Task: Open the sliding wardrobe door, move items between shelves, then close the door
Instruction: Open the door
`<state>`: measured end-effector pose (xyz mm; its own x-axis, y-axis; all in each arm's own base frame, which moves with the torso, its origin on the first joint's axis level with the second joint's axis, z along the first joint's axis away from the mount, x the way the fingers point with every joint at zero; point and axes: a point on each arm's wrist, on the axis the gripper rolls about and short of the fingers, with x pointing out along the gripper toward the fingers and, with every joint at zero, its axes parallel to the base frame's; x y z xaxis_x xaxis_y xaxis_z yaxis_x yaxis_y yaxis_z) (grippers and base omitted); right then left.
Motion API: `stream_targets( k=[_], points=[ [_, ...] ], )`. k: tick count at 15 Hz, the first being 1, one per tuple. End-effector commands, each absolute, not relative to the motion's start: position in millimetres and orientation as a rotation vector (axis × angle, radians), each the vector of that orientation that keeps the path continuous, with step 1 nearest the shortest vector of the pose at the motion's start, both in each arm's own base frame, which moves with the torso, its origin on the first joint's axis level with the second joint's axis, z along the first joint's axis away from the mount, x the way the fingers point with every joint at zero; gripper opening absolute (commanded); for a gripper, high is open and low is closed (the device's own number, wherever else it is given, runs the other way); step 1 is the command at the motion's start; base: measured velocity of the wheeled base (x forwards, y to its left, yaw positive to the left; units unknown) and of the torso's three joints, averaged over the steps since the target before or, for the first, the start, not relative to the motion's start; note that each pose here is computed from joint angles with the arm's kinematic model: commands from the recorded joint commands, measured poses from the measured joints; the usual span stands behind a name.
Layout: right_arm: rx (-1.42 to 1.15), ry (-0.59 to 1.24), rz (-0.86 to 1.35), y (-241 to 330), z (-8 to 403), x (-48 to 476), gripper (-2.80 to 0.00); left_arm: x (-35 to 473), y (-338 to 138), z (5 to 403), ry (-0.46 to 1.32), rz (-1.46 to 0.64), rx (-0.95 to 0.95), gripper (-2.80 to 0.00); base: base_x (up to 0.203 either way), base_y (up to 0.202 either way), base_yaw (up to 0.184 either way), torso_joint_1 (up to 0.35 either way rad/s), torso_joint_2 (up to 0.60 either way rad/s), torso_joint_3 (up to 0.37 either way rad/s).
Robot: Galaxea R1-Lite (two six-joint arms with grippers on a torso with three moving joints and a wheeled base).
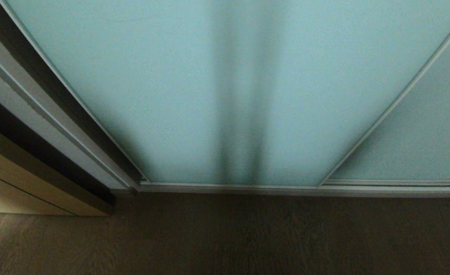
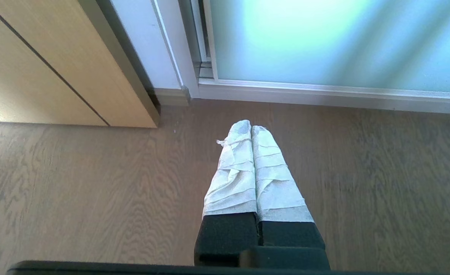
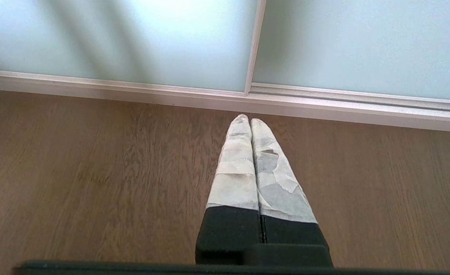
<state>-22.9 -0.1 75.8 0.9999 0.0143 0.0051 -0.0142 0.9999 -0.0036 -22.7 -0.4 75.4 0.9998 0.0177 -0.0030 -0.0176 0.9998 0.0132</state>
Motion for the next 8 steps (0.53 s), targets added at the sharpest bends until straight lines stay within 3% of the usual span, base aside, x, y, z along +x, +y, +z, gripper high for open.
stream_targets(
  k=[1, 8],
  points=[
    [-0.005, -0.009, 0.015, -0.1, 75.8, -23.2, -2.80, -22.6, -0.4, 75.4, 0.005, 0.018, 0.011, -2.80, 0.000, 0.000, 0.000, 0.000, 0.00, 0.000],
    [-0.004, -0.009, 0.015, -0.1, 75.8, -23.1, -2.80, -22.6, -0.5, 75.4, 0.006, 0.018, 0.015, -2.80, 0.000, 0.000, 0.000, 0.001, 0.00, 0.027]
  ],
)
